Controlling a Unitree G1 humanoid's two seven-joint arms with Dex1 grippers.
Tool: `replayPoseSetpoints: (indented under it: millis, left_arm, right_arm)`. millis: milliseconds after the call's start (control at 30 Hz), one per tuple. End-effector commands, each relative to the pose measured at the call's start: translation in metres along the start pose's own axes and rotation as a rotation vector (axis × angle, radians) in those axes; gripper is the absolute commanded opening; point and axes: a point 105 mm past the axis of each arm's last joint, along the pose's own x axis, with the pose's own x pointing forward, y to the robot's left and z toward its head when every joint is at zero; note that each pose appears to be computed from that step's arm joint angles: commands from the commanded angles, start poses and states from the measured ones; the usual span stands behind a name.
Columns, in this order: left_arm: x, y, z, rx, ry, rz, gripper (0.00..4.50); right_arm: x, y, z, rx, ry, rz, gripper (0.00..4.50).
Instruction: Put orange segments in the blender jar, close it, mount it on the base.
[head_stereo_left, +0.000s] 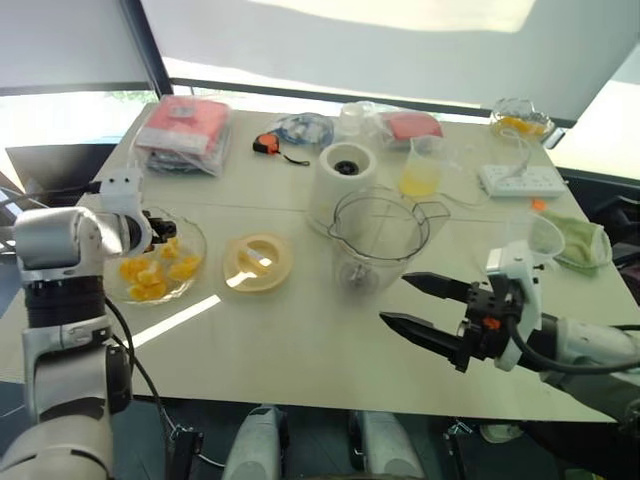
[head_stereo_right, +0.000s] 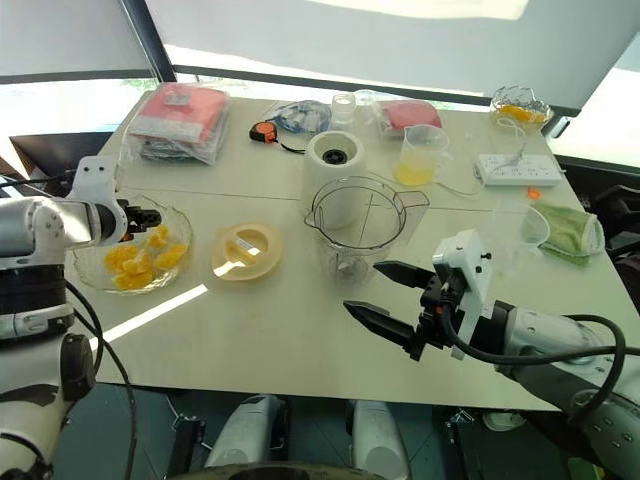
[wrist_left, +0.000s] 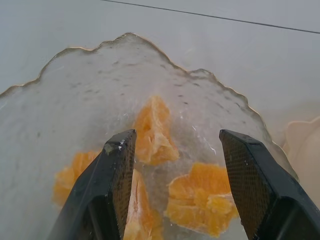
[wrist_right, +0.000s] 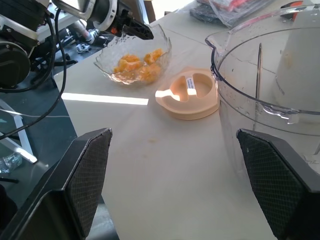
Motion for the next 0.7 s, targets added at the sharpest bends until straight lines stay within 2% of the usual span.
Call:
replayPoseSetpoints:
  millis: [33,333,700]
  left_arm:
    - [0.002,0.009,0.012,-0.038,-0.048,0.048,2.74]
    - [0.023,0.011,-0.007,-0.076,0.003,0.096,2.74]
    - [0.040,0.009,-0.018,-0.100,0.023,0.120,2.74]
  right_arm:
    - [0.002,0.008,0.009,-0.043,-0.018,0.035,4.19]
    - [0.001,0.006,0.018,-0.140,-0.049,-0.013,4.19]
    - [0.004,-0.003,0.020,-0.268,-0.046,-0.079,4.19]
